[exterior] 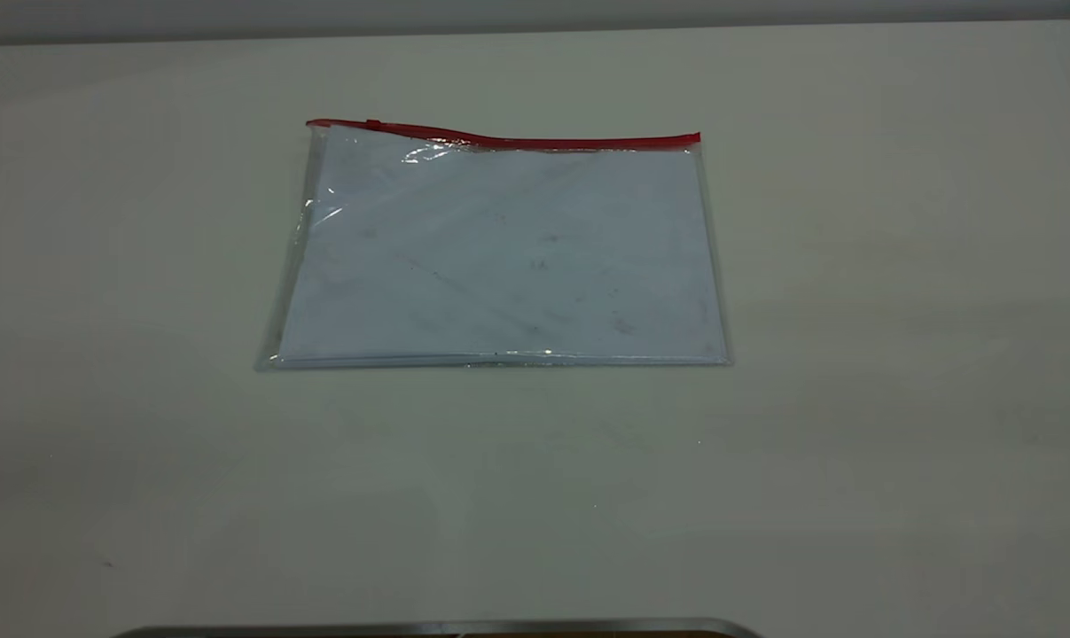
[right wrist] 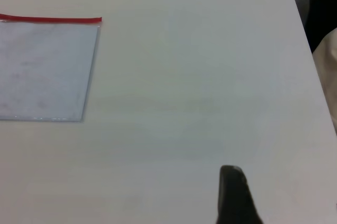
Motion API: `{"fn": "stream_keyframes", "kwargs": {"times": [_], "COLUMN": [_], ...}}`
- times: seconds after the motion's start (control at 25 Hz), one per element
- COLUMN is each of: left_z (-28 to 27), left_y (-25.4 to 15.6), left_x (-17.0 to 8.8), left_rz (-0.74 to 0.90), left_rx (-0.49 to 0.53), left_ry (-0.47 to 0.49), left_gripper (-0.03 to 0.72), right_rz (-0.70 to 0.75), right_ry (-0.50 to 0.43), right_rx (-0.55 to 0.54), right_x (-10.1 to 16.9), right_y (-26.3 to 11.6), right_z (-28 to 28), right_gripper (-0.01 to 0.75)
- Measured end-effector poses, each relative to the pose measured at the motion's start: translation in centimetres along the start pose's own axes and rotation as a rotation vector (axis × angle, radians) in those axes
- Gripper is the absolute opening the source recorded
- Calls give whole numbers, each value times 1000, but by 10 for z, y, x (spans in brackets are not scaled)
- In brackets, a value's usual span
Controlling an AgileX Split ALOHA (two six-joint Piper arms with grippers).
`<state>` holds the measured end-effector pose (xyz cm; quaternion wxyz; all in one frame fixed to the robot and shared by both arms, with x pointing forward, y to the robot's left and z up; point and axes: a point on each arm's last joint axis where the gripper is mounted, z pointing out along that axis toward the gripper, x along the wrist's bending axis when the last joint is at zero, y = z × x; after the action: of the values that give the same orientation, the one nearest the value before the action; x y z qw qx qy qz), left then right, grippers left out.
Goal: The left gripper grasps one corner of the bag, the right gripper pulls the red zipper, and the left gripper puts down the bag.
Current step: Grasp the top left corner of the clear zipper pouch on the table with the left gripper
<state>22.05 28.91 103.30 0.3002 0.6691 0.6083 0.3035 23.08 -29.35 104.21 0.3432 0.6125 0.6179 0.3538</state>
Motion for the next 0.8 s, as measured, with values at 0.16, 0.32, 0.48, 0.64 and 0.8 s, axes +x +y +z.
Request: {"fn": "stream_keyframes", "kwargs": {"times": [0.16,0.32,0.48,0.64,0.8], "left_z": [0,0,0,0,0], "left_y": [0,0,0,2,2], "left_x": [0,0,0,0,0], "left_rz": [0,-1,-1,-1,0], "left_rx": [0,0,0,-19,-22], "left_ry": [0,0,0,3,4], "left_gripper": [547,547,547,547,547], "right_rz": [0,0,0,0,0], "right_ry": [0,0,0,0,0], "right_rx": [0,0,0,0,0], "right_x": [0,0,0,0,0], "right_y": [0,0,0,0,0], "right_z": [0,0,0,0,0], "right_gripper": [489,489,489,489,489]}}
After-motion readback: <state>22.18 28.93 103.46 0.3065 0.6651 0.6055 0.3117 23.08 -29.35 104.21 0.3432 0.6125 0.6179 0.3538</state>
